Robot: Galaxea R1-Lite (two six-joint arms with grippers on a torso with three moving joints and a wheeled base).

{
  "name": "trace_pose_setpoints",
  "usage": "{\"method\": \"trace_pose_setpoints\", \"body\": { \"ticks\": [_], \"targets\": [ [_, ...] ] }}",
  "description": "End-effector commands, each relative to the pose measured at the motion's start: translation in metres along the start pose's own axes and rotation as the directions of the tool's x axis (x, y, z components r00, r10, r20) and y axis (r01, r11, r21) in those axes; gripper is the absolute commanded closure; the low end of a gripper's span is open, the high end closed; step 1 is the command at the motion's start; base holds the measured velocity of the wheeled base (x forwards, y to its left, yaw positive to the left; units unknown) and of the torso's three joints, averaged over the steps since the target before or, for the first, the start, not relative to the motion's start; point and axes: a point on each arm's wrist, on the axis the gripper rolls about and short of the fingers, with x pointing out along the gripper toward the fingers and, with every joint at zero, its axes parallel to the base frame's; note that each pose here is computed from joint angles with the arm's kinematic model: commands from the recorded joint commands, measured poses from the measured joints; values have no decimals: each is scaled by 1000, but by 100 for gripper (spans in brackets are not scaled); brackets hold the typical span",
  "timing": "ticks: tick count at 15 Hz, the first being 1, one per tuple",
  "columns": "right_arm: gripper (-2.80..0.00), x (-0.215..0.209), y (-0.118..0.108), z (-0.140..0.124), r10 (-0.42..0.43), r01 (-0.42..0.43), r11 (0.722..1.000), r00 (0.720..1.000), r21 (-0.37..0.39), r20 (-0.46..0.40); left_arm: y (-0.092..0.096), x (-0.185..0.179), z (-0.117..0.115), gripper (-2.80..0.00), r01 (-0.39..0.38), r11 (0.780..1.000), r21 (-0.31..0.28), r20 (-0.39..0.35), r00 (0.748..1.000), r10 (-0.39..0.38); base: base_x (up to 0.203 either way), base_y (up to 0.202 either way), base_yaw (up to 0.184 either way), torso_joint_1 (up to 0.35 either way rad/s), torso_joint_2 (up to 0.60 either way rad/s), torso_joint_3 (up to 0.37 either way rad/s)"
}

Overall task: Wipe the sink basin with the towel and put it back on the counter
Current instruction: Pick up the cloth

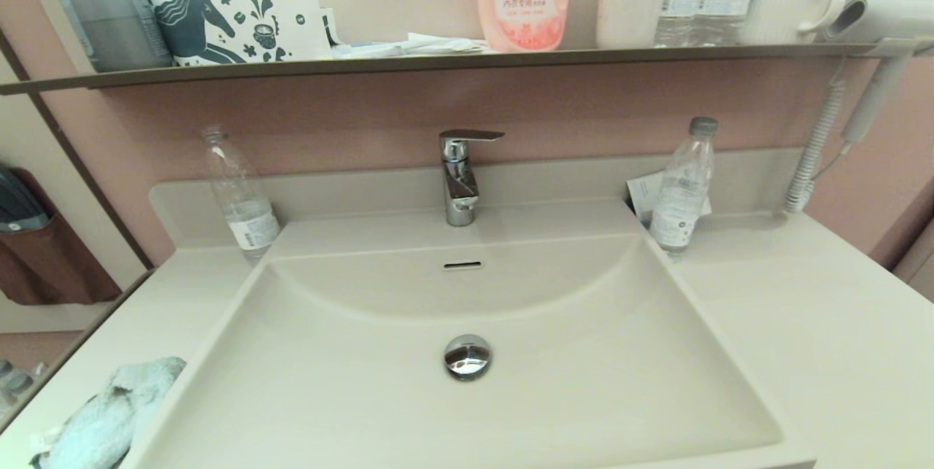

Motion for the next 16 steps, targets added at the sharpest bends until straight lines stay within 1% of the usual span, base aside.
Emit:
{"method": "trace_pose_setpoints", "body": {
  "ticks": [1,2,3,4,6,11,13,14,16],
  "targets": [
    [0,-1,-1,-10,10,-10,1000,1000,1,-3,0,0,0,0,0,1000,0,0,1000,0,0,0,0,0,0,0],
    [0,-1,0,-11,40,-40,999,999,1,-8,0,0,0,0,0,1000,0,0,1000,0,0,0,0,0,0,0],
    [0,-1,1,-13,87,-87,996,996,-1,-22,0,0,0,0,0,1000,0,0,1000,0,0,0,0,0,0,0],
    [0,-1,1,-15,110,-111,994,993,-5,-41,0,0,0,0,0,1000,0,0,1000,0,0,0,0,0,0,0],
    [0,-1,1,-20,111,-112,994,990,-9,-87,0,0,0,0,0,1000,0,0,1000,0,0,0,0,0,0,0],
    [0,-1,1,-21,111,-113,994,989,-9,-99,0,0,0,0,0,1000,0,0,1000,0,0,0,0,0,0,0],
    [0,-1,0,-22,111,-116,992,988,-40,-109,0,0,0,0,0,1000,0,0,1000,0,0,0,0,0,0,0],
    [0,-1,0,-25,109,-117,991,985,-57,-135,0,0,0,0,0,1000,0,0,1000,0,0,0,0,0,0,0],
    [0,-1,0,-25,110,-119,991,984,-59,-137,0,0,0,0,0,1000,3,0,1000,0,0,0,0,0,0,0]
  ]
}}
